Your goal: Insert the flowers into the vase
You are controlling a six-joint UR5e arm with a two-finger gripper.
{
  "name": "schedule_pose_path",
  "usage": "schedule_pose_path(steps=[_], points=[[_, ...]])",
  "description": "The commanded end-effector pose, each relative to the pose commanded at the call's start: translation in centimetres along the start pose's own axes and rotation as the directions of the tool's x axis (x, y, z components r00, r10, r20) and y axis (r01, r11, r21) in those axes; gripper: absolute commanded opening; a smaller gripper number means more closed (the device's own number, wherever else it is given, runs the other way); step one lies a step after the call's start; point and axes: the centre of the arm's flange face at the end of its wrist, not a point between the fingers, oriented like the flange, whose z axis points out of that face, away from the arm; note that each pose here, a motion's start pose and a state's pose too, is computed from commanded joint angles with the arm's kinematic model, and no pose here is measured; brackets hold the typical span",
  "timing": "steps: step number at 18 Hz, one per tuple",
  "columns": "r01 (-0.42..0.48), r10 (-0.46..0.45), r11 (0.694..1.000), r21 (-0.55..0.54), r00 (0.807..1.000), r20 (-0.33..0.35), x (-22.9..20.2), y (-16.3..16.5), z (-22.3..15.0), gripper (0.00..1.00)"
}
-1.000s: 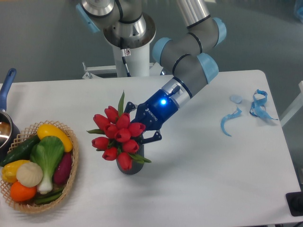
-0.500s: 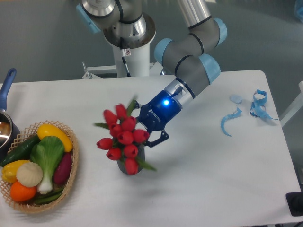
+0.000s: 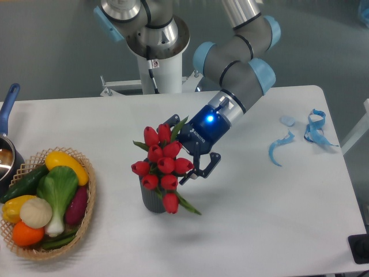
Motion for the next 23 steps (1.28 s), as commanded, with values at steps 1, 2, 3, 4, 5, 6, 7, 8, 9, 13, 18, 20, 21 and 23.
schedule_pose_path(steps=[1,2,3,4,5,6,7,8,9,13,18,20,21,23], points=[[-0.015,0.015,1.0,-0.008,1.0,0.004,0.0,0.0,-0.1,1.0],[-0.019,0.019,1.0,-0.015,1.0,0.005,0.0,0.0,-0.2,1.0],[-0.024,0.024,0.999,-0.024,1.0,0.006,0.1,-0.1,-0.2,1.0],[-0.035,0.035,0.998,-0.045,0.999,0.011,0.2,-0.4,-0.2,1.0],[-0.042,0.044,0.997,-0.072,0.999,0.018,0.1,-0.3,-0.4,1.0],[-0.057,0.059,0.994,-0.098,0.998,0.021,0.1,-0.2,-0.5,1.0],[-0.078,0.081,0.99,-0.117,0.996,0.025,0.1,-0.4,-0.7,1.0],[-0.096,0.101,0.985,-0.142,0.994,0.029,0.2,-0.7,-0.9,1.0],[-0.113,0.121,0.978,-0.176,0.992,0.035,0.2,-0.9,-1.1,1.0],[-0.223,0.269,0.884,-0.412,0.961,0.058,-1.4,-1.8,-3.5,1.0],[-0.178,0.443,0.635,-0.751,0.881,0.165,-3.6,-8.3,-12.0,1.0],[-0.125,0.465,0.529,-0.839,0.87,0.163,-1.6,-10.8,-13.9,1.0],[-0.092,0.471,0.442,-0.892,0.871,0.143,-0.5,-10.8,-15.0,1.0],[-0.096,0.507,0.24,-0.966,0.861,0.041,0.9,-11.4,-16.9,1.0]])
